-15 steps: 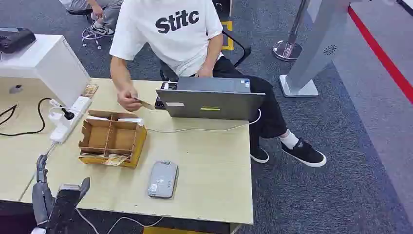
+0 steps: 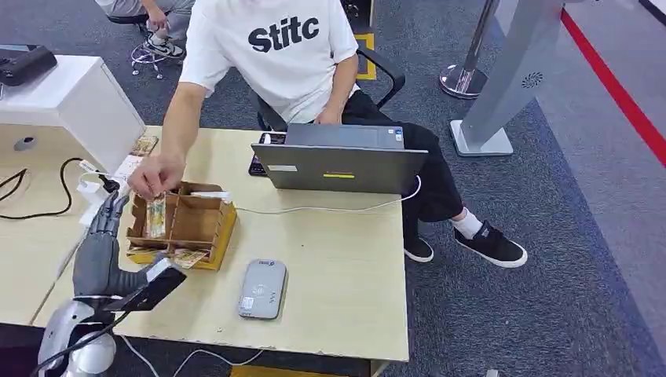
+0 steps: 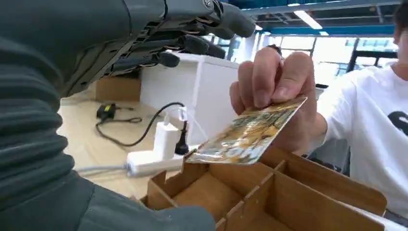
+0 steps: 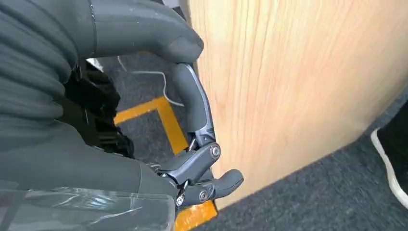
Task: Pass the card to the sensor for recognition and then transmit it.
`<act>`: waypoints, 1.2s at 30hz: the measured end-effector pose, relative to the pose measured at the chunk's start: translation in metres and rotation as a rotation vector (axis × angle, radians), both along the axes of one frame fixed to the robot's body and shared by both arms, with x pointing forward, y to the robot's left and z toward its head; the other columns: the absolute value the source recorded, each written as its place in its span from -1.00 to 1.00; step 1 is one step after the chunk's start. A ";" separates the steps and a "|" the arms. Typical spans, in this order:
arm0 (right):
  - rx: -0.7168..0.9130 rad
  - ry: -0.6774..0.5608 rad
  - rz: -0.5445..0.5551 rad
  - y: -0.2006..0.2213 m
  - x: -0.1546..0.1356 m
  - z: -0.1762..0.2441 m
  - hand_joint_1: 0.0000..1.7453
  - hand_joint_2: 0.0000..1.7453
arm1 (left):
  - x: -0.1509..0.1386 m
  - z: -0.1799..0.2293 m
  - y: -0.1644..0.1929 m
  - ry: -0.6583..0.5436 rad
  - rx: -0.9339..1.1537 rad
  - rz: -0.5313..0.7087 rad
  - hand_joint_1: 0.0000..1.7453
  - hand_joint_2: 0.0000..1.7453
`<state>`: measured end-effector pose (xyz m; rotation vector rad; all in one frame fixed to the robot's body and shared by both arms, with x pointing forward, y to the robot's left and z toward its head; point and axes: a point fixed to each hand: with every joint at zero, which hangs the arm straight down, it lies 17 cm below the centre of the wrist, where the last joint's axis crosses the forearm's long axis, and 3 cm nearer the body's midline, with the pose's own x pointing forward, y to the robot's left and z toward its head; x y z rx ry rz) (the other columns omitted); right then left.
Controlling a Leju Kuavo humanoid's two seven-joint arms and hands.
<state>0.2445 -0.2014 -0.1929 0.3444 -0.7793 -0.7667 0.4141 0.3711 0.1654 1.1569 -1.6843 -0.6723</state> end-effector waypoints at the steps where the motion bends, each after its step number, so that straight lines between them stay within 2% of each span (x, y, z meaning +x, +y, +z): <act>1: 0.008 -0.001 -0.002 0.001 0.001 0.001 -1.00 1.00 | 0.004 0.003 -0.002 0.001 0.043 -0.005 -1.00 1.00; 4: 0.027 -0.010 -0.009 0.002 0.004 0.003 -1.00 1.00 | 0.014 0.012 -0.007 -0.002 0.161 -0.014 -1.00 1.00; 5: 0.033 -0.012 -0.012 0.003 0.005 0.004 -1.00 1.00 | 0.017 0.015 -0.009 -0.005 0.194 -0.018 -0.50 1.00; 6: 0.040 -0.014 -0.011 0.004 0.006 0.004 -1.00 1.00 | 0.020 0.018 -0.010 -0.006 0.230 -0.019 -0.50 1.00; 7: 0.048 -0.016 -0.010 0.005 0.007 0.005 -1.00 1.00 | 0.023 0.020 -0.012 -0.008 0.266 -0.020 1.00 1.00; 21: 0.157 -0.052 -0.042 0.018 0.017 0.016 -1.00 1.00 | 0.057 0.055 -0.030 -0.100 0.778 0.015 1.00 1.00; 26: 0.171 -0.056 -0.050 0.020 0.018 0.018 -1.00 1.00 | 0.059 0.056 -0.046 -0.123 0.819 -0.024 1.00 1.00; 30: 0.173 -0.060 -0.066 0.018 0.018 0.018 -1.00 1.00 | 0.058 0.047 -0.085 -0.127 0.794 -0.101 1.00 1.00; 36: 0.173 -0.063 -0.084 0.015 0.019 0.018 -1.00 1.00 | 0.043 0.030 -0.188 -0.154 0.763 -0.304 1.00 1.00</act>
